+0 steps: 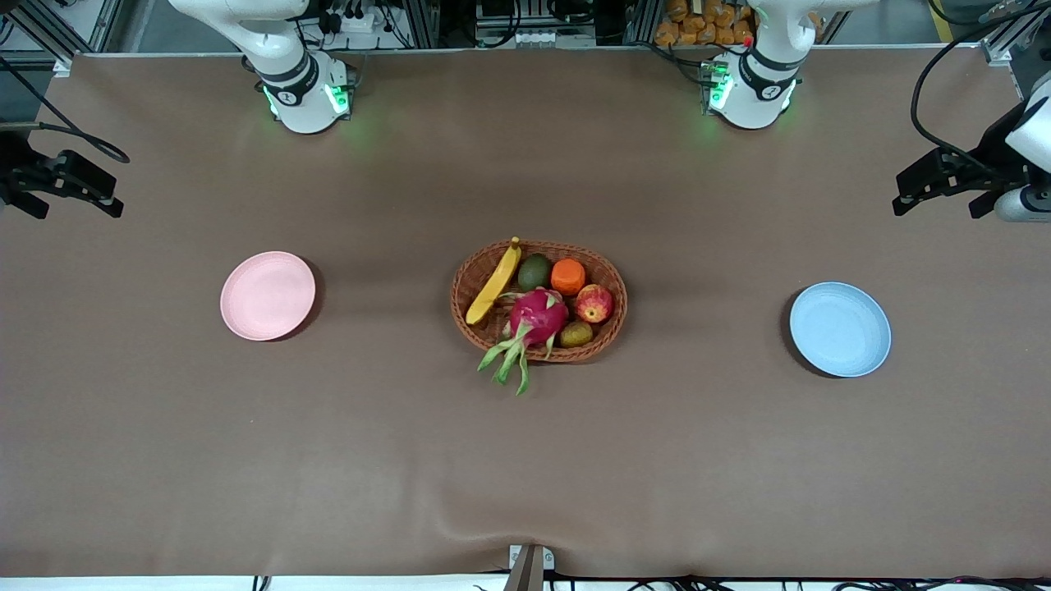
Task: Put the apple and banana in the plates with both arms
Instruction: 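Move the left gripper from rest toward the fruit basket, then lower the left gripper onto the red apple and close it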
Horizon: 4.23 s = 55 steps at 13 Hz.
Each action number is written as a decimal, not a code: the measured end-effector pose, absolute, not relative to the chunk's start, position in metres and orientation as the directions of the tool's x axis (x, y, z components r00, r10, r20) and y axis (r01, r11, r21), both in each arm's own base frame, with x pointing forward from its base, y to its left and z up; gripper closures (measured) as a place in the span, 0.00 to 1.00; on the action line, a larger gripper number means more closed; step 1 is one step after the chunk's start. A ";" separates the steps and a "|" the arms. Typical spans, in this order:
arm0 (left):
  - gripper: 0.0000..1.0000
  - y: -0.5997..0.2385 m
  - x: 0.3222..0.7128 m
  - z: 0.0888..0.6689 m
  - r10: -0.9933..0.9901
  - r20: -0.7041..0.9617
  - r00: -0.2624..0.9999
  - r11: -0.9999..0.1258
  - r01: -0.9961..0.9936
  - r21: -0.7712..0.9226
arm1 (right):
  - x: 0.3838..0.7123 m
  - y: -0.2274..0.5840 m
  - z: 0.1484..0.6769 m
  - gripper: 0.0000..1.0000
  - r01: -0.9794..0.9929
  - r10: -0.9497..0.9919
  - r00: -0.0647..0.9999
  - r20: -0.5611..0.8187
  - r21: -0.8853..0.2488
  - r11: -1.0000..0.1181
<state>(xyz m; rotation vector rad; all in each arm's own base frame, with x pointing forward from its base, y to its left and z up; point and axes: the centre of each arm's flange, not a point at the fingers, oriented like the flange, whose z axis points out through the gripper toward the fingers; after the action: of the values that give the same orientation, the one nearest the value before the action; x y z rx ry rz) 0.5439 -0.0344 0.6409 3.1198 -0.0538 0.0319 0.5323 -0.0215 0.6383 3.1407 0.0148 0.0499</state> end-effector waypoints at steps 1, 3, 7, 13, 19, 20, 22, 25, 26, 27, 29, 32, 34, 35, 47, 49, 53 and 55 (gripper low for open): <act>0.00 -0.034 0.544 0.641 -0.034 0.021 0.999 -0.999 -0.035 0.021 | 0.532 -0.021 0.638 0.00 0.011 0.011 0.999 0.031 0.000 -1.000; 0.00 -0.035 0.544 0.641 -0.037 0.021 0.999 -0.999 -0.037 0.020 | 0.532 -0.018 0.638 0.00 0.017 0.017 0.999 0.031 0.000 -1.000; 0.00 -0.037 0.544 0.636 -0.041 -0.001 0.999 -0.999 -0.041 0.020 | 0.533 -0.016 0.638 0.00 0.019 0.019 0.999 0.029 -0.001 -1.000; 0.00 -0.117 0.565 0.558 -0.093 -0.129 0.987 -0.994 -0.085 0.069 | 0.535 -0.014 0.634 0.00 0.023 0.023 0.999 0.022 -0.001 -1.000; 0.00 -0.236 0.583 0.456 -0.100 -0.159 0.982 -0.991 -0.083 0.105 | 0.535 -0.013 0.634 0.00 0.026 0.025 0.999 0.022 -0.002 -1.000; 0.00 -0.259 0.582 0.439 -0.102 -0.158 0.982 -0.990 -0.085 0.111 | 0.535 -0.012 0.634 0.00 0.027 0.027 0.999 0.023 -0.002 -1.000; 0.00 -0.301 0.577 0.410 -0.084 -0.149 0.985 -0.990 -0.066 0.122 | 0.535 -0.012 0.634 0.00 0.027 0.027 0.999 0.023 -0.002 -1.000; 0.00 -0.326 0.585 0.366 -0.055 -0.123 0.991 -0.988 -0.035 0.152 | 0.535 -0.012 0.634 0.00 0.026 0.026 0.999 0.022 -0.002 -1.000; 0.00 -0.335 0.586 0.352 -0.039 -0.122 0.992 -0.987 -0.019 0.159 | 0.535 -0.013 0.634 0.00 0.026 0.026 0.999 0.022 -0.002 -1.000; 0.00 -0.348 0.583 0.337 -0.021 -0.122 0.992 -0.986 -0.001 0.165 | 0.535 -0.013 0.633 0.00 0.026 0.026 0.999 0.020 -0.002 -1.000; 0.00 -0.376 0.575 0.313 -0.001 -0.108 0.994 -0.984 0.019 0.180 | 0.537 -0.013 0.630 0.00 0.026 0.026 1.000 0.014 -0.003 -1.000; 0.00 -0.381 0.574 0.291 0.014 -0.121 0.993 -0.984 0.035 0.176 | 0.541 -0.013 0.623 0.00 0.025 0.025 1.000 -0.001 -0.003 -1.000; 0.00 -0.381 0.574 0.279 0.034 -0.139 0.990 -0.984 0.058 0.167 | 0.542 -0.015 0.619 0.00 0.023 0.023 1.000 -0.011 -0.004 -1.000; 0.00 -0.386 0.570 0.273 0.048 -0.151 0.987 -0.984 0.072 0.160 | 0.543 -0.015 0.617 0.00 0.022 0.022 1.000 -0.014 -0.004 -1.000; 0.00 -0.417 0.543 0.235 -0.028 -0.122 0.992 -0.999 -0.023 0.040 | 0.544 -0.015 0.616 0.00 0.021 0.021 1.000 -0.017 -0.004 -1.000; 0.00 -0.419 0.541 0.233 -0.033 -0.124 0.992 -0.999 -0.029 0.037 | 0.544 -0.016 0.616 0.00 0.021 0.021 1.000 -0.017 -0.004 -1.000; 0.00 -0.417 0.540 0.230 -0.032 -0.131 0.991 -0.999 -0.029 0.031 | 0.544 -0.016 0.616 0.00 0.020 0.020 1.000 -0.017 -0.004 -1.000; 0.00 -0.416 0.539 0.228 -0.032 -0.141 0.989 -0.999 -0.029 0.022 | 0.544 -0.016 0.616 0.00 0.020 0.020 1.000 -0.017 -0.004 -1.000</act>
<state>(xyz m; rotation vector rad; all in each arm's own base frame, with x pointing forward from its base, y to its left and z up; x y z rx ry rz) 0.5390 -0.4156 0.2278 3.1131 -0.0473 -0.2212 0.5438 -0.0159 0.6155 3.1454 0.0317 -0.0275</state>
